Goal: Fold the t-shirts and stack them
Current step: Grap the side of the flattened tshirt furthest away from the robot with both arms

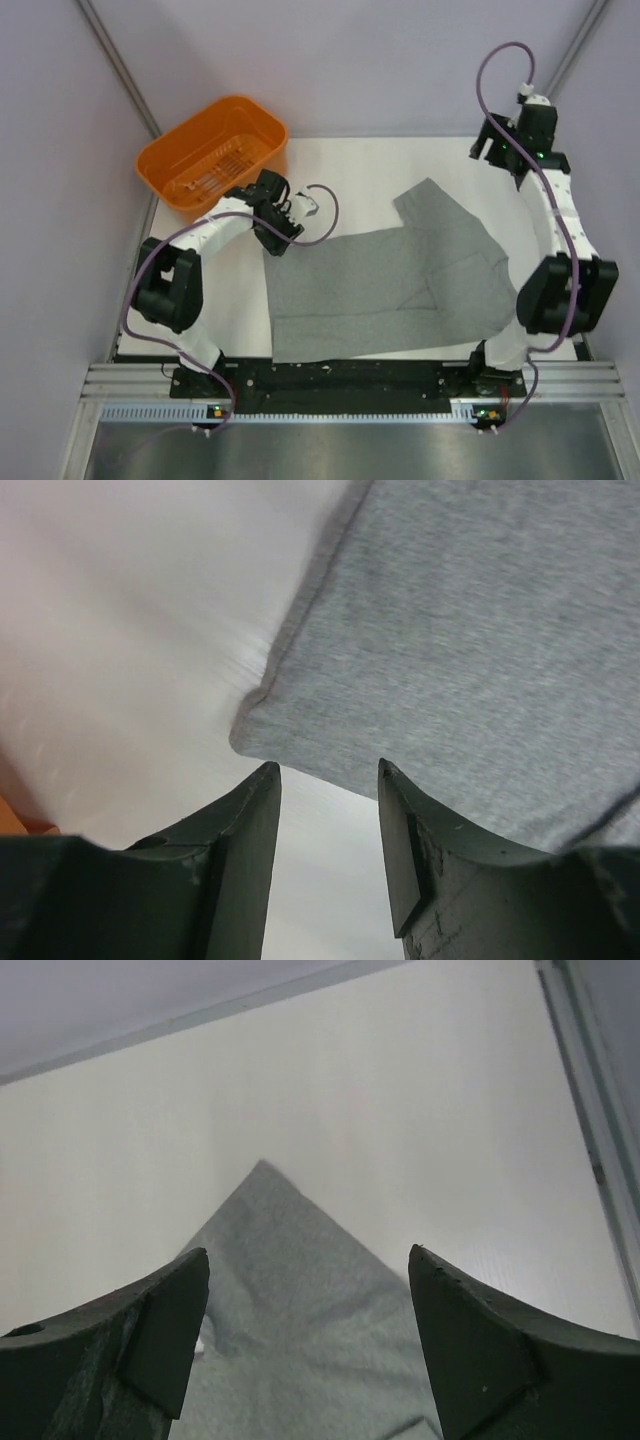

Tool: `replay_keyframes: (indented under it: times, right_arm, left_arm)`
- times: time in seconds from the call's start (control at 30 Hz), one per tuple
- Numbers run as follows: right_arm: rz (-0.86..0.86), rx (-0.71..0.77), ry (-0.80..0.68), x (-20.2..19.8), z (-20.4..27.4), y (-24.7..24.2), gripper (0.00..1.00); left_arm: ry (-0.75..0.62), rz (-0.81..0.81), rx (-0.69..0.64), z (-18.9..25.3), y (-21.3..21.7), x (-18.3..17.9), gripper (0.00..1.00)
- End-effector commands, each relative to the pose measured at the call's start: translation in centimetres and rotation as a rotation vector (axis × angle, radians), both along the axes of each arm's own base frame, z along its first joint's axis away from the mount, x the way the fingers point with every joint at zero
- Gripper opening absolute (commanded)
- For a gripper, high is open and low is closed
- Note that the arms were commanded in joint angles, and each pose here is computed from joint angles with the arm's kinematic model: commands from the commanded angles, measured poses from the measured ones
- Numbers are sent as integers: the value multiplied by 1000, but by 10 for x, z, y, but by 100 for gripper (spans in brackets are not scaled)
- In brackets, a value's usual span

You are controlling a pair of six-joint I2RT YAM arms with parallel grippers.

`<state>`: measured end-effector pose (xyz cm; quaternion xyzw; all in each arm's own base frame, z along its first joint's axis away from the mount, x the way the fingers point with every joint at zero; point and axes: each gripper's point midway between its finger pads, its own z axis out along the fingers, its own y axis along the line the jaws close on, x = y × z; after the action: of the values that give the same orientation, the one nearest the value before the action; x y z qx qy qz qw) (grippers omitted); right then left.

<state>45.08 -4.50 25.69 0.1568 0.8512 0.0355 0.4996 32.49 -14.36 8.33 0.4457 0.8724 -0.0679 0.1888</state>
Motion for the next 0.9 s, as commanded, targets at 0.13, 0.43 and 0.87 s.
replay_keyframes:
  times: [0.13,0.43,0.87]
  right_arm:
    - [299,-84,340,65,-110,54,67]
    - [317,-123,474,113,-202,80,66]
    - [381,-87,535,110,-232,110,35]
  left_arm:
    - [-61,86,53,-8,15,37,49]
    - [-20,109,55,-26,24,53,49]
    - [42,80,59,-48,30,55,54]
